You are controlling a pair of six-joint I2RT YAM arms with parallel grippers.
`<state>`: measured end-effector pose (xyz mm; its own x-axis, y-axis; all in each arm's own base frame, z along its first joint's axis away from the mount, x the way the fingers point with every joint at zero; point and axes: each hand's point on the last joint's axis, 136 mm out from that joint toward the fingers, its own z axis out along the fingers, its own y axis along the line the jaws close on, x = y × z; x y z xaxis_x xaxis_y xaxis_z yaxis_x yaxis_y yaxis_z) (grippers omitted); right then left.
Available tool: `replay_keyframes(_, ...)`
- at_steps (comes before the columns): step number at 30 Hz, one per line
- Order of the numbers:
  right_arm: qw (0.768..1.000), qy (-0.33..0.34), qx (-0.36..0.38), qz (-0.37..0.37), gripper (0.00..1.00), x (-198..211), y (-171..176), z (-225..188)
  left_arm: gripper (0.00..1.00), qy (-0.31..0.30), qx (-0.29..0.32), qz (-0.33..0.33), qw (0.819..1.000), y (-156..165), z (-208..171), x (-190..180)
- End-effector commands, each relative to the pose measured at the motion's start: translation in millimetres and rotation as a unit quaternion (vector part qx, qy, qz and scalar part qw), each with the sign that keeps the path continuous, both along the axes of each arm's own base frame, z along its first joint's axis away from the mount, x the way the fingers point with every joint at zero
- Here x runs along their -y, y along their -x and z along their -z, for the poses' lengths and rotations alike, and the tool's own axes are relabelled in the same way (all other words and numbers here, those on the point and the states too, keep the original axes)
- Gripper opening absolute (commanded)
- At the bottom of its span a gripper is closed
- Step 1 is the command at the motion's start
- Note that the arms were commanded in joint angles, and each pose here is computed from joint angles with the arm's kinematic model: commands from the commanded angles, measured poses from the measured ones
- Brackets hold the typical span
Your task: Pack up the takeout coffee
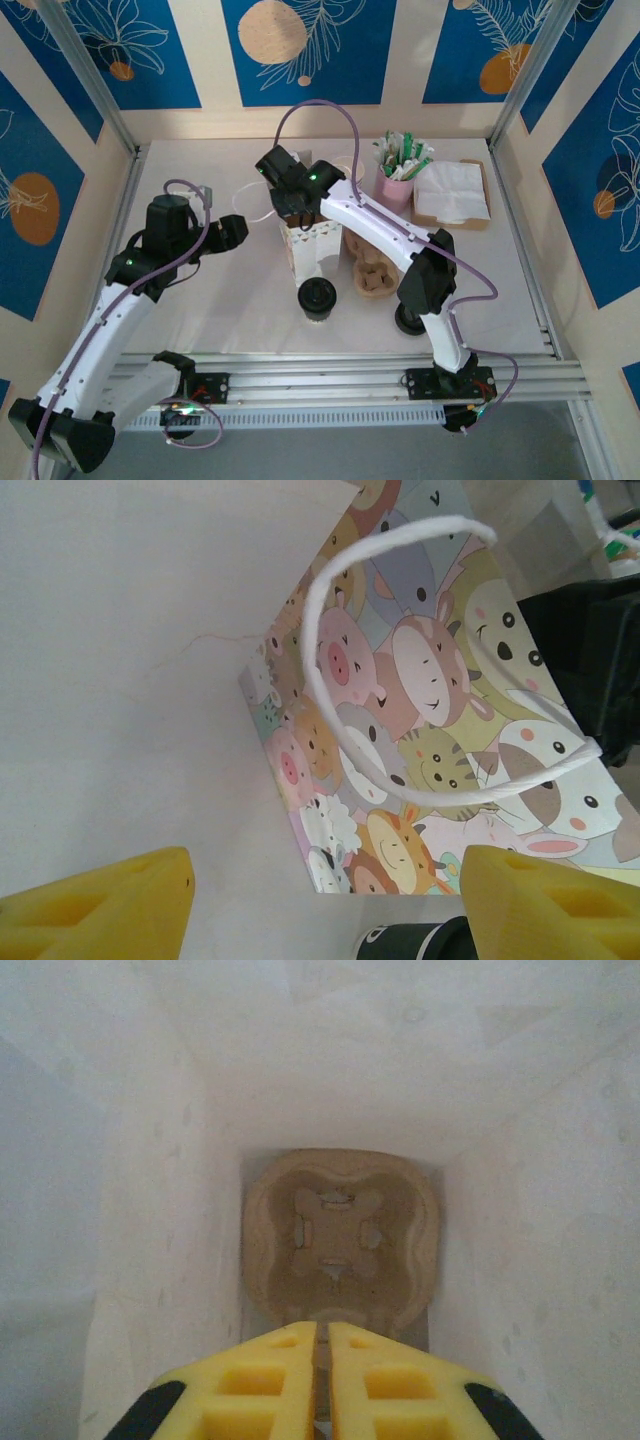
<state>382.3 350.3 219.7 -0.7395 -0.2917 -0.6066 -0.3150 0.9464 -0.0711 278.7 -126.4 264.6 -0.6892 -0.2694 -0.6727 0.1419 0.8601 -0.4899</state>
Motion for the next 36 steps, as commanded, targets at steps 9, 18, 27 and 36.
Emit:
replay_keyframes(9,0.998,-0.025,0.061,-0.01,0.32,7.5,8.7,-63.4,0.72,0.007,0.033,-0.022,0.999,-5.8,-22.8,-7.1)
replay_keyframes(18,0.996,-0.009,0.079,-0.026,0.45,4.5,9.1,-76.8,0.75,0.007,0.03,-0.024,0.999,-6.6,-22.3,-7.2)
replay_keyframes(27,0.998,0.008,0.053,-0.038,0.13,-2.0,-3.3,-49.9,0.76,0.004,0.029,-0.027,0.999,-7.0,-22.0,-8.6)
replay_keyframes(36,0.999,0.013,0.027,-0.025,0.08,6.3,-12.5,-25.4,0.78,0.006,0.021,-0.029,0.999,-7.1,-17.4,-8.2)
